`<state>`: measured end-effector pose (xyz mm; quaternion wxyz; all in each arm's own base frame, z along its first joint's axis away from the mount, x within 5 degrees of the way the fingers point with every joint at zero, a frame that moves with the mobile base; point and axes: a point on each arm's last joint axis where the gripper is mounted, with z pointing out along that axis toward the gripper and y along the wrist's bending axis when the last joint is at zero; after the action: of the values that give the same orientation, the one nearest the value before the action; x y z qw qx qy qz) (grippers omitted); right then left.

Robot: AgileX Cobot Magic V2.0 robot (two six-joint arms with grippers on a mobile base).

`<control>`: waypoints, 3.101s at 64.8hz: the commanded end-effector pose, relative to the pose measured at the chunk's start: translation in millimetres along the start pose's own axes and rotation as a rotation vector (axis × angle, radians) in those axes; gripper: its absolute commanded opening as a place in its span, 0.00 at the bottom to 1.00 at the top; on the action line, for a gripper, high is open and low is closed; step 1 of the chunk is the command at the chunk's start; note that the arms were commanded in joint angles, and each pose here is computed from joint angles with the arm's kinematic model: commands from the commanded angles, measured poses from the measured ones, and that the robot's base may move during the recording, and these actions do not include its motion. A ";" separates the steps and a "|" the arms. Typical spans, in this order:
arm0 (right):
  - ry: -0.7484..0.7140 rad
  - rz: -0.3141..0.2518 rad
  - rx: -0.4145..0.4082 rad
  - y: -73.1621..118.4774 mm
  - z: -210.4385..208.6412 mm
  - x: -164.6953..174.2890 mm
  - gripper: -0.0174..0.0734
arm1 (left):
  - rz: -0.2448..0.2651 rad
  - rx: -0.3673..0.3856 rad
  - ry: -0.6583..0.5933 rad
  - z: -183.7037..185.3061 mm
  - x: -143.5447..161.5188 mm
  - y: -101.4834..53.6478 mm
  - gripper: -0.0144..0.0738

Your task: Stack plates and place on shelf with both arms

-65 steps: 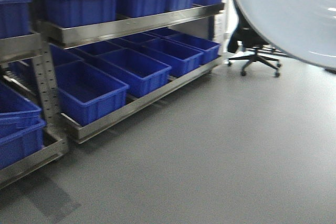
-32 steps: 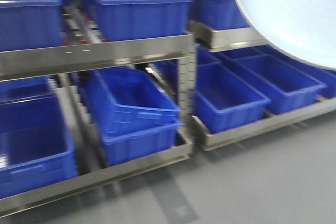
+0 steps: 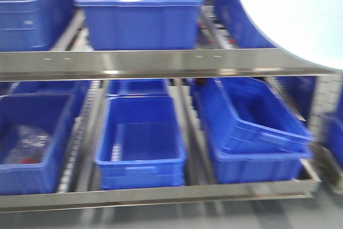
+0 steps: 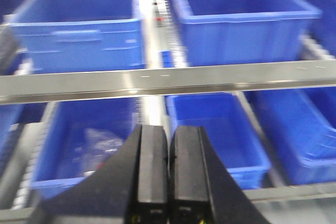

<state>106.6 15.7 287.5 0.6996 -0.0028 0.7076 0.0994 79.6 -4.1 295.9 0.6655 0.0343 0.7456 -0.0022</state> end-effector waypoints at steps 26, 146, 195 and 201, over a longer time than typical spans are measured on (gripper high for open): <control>-0.134 -0.005 -0.009 2.0 -0.6 -20.5 0.25 | -0.018 -0.011 -0.102 -0.8 -16.0 1.4 0.26; -0.116 0.000 -0.019 3.4 4.5 -21.2 0.25 | -0.018 -0.007 -0.096 0.3 -15.7 1.1 0.26; 0.006 -0.066 -0.112 41.4 201.9 -45.1 0.49 | -0.018 -0.007 -0.096 0.3 -15.7 1.1 0.26; 0.025 -0.042 -0.110 41.7 209.1 -40.9 0.59 | -0.018 -0.007 -0.096 0.3 -15.7 1.1 0.26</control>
<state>304.9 80.5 302.6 0.6292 -0.0707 0.7667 0.1056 79.9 -4.0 295.8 0.6648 0.0335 0.7463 -0.0015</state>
